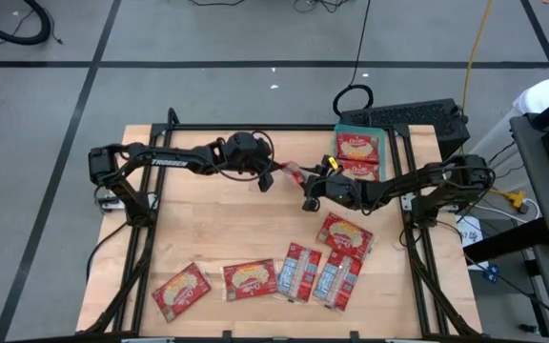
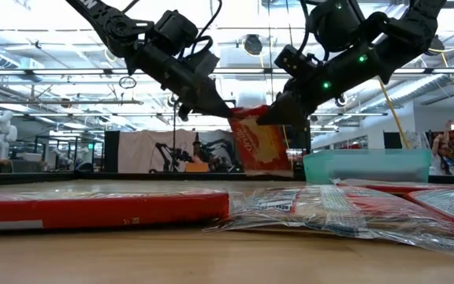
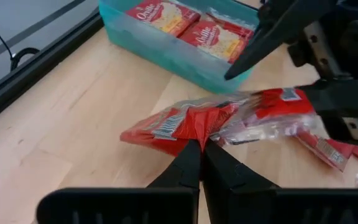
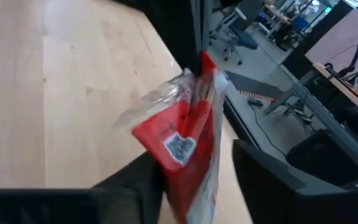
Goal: Sort popcorn bags into baskets
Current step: Put the red popcorn bag into the green bin
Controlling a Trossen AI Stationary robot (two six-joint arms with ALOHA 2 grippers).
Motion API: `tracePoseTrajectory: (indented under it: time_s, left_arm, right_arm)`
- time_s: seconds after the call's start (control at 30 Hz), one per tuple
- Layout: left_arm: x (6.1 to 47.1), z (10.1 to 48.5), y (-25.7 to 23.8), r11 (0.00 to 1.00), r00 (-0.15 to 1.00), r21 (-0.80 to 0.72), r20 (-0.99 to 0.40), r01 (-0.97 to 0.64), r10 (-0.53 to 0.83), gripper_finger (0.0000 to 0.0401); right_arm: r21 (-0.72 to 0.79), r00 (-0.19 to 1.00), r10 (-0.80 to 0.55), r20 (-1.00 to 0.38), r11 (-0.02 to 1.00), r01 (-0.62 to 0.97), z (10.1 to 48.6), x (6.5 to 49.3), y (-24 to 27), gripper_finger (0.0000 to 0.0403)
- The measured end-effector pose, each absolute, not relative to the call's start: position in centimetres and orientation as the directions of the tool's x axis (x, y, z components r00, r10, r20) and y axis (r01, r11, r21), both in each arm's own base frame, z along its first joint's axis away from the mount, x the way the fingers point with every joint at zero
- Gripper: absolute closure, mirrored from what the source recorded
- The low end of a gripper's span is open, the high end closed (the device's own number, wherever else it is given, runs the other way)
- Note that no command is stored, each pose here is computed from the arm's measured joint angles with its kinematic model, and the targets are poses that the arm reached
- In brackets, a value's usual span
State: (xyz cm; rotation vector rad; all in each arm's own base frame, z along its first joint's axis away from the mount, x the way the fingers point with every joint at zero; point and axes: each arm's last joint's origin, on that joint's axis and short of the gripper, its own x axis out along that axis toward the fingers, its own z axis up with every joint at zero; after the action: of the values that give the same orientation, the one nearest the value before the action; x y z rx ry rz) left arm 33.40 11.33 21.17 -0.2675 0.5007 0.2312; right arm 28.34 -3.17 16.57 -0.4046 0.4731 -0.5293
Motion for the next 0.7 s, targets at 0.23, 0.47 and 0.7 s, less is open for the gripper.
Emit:
tracePoseTrajectory:
  time_s: [0.23, 0.47, 0.7]
  left_arm:
    - [33.7, 21.5, 10.8, 0.948, 0.870, -0.187, -0.471, -0.258, 0.143, 0.0368]
    - [33.5, 21.8, 10.5, 0.972, 0.869, -0.105, -0.475, -0.212, 0.138, 0.0290]
    - [31.1, 23.7, 11.0, 0.961, 0.816, -0.038, -0.538, -0.274, 0.212, 0.0218]
  right_arm:
    - [-0.451, 0.775, -0.528, -0.348, 0.819, 0.355, 16.3, 28.3, -3.3, 0.0367]
    - [-0.454, 0.771, -0.537, -0.341, 0.813, 0.366, 16.5, 28.2, -3.6, 0.0375]
    - [-0.392, 0.775, -0.546, -0.319, 0.820, 0.416, 17.5, 27.7, -3.9, 0.0393]
